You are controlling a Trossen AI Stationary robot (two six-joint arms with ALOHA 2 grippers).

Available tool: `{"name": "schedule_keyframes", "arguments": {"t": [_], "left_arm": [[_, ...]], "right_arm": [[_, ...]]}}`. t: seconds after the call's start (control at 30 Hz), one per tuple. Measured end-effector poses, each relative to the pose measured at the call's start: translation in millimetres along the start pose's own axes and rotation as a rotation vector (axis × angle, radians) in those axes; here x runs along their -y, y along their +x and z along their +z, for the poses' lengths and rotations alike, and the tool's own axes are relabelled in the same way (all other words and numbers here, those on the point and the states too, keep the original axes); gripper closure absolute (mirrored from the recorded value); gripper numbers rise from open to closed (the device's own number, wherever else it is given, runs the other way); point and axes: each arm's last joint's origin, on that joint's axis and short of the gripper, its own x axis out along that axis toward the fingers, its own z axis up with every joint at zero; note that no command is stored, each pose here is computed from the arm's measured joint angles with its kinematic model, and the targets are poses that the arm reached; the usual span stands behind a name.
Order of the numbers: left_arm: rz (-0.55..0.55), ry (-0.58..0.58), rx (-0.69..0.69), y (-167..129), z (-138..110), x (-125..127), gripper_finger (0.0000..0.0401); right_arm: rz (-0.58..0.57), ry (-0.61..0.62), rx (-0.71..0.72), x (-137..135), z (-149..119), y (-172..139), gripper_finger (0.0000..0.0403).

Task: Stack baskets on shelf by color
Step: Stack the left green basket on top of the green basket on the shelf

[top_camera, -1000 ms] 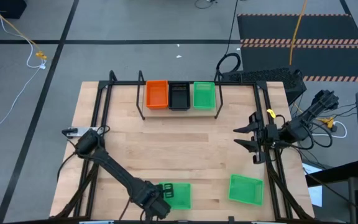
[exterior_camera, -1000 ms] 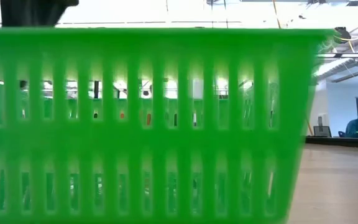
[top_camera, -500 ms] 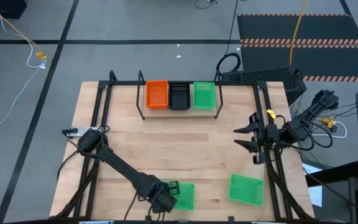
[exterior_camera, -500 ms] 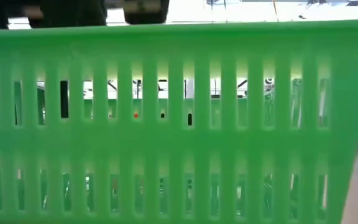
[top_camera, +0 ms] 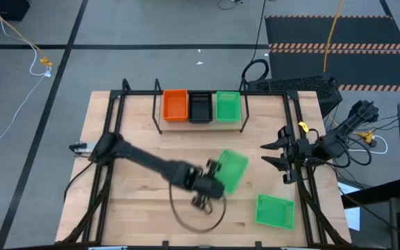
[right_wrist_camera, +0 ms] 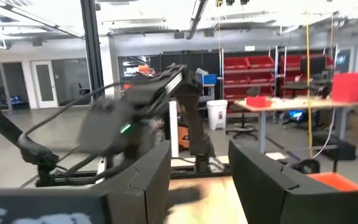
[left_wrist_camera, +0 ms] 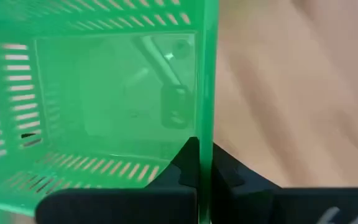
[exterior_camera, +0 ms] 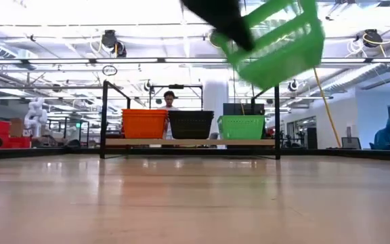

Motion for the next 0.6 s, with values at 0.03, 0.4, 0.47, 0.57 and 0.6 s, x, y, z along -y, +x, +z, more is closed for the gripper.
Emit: {"name": "schedule_keyframes", "arguments": {"t": [0.03, 0.4, 0.47, 0.57, 0.6], "left_arm": [[0.036, -0.025, 0.008, -3.0, 2.3, -14.2, 0.0396], [0.181, -0.401, 0.066, -11.4, -43.2, -188.8, 0.0397], [0.126, -0.463, 0.114, -11.0, -56.7, -212.4, 0.0398], [0.091, -0.508, 0.211, -9.6, -69.5, -240.4, 0.0397], [0.101, -0.518, 0.227, -9.2, -72.9, -247.0, 0.0398]], "right_arm": [[-0.001, 0.017, -0.006, -0.7, -1.1, 0.8, 0.0248], [0.038, 0.128, -0.078, -14.2, -12.6, 2.6, 0.0248], [0.008, 0.126, -0.085, -17.0, -14.1, 1.4, 0.0248], [-0.069, 0.113, -0.095, -20.0, -16.8, -0.1, 0.0248], [-0.094, 0.113, -0.094, -20.2, -16.8, -0.6, 0.0248]]}}
